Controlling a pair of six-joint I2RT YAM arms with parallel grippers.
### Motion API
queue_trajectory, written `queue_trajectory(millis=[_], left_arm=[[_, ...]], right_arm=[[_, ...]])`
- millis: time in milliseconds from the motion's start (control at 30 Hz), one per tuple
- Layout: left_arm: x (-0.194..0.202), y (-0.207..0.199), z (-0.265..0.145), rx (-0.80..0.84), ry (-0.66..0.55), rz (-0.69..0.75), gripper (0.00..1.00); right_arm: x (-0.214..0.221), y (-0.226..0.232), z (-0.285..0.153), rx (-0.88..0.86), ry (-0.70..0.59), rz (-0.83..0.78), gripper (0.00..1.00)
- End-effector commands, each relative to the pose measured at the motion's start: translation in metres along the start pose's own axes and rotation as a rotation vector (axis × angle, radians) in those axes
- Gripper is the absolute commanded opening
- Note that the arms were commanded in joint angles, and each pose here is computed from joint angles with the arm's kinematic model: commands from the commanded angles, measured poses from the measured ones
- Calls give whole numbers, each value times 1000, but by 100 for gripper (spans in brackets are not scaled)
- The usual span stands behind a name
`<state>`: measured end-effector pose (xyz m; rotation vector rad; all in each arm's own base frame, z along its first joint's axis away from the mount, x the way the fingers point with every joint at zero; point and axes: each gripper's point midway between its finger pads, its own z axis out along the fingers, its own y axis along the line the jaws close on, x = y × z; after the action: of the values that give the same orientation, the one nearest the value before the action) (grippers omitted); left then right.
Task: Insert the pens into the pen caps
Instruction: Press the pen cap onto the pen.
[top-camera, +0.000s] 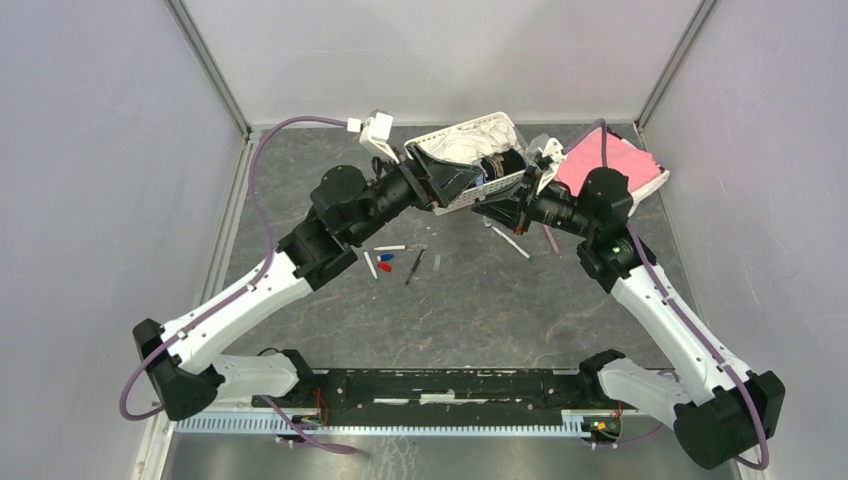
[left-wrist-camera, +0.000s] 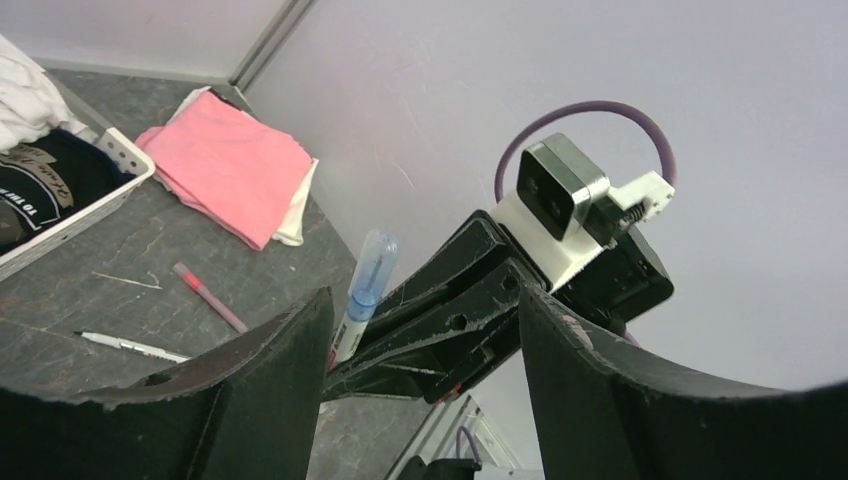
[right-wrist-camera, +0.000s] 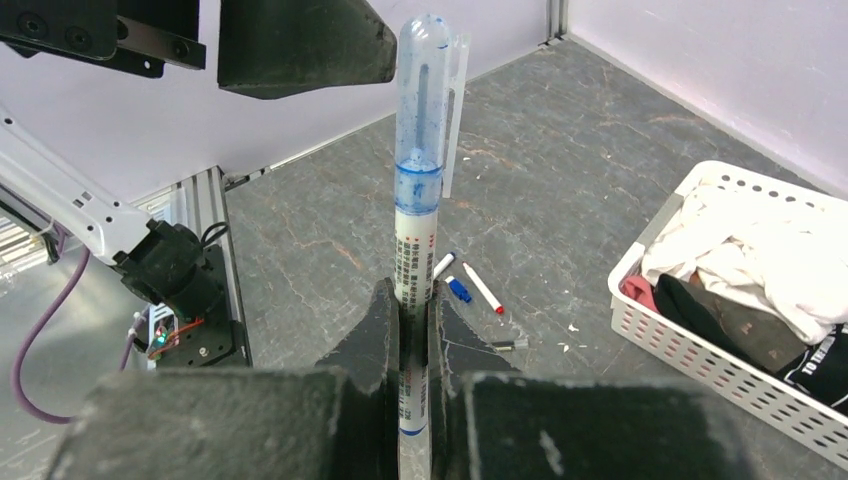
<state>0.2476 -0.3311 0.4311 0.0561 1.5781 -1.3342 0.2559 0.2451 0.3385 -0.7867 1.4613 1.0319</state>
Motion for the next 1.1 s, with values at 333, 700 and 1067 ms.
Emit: queue_trajectory(millis=[333,700,1067], left_arm=[[5,11,34,-222,-5,102,47],[9,19,40,-273,18,160,45],[6,19,47,-276,14,200,45]], right_arm=[[-8,-1,-1,46,-23,42,0],[-7,-1,-1,46,-21,43,0],[-2,1,0,37,-10,52,0]])
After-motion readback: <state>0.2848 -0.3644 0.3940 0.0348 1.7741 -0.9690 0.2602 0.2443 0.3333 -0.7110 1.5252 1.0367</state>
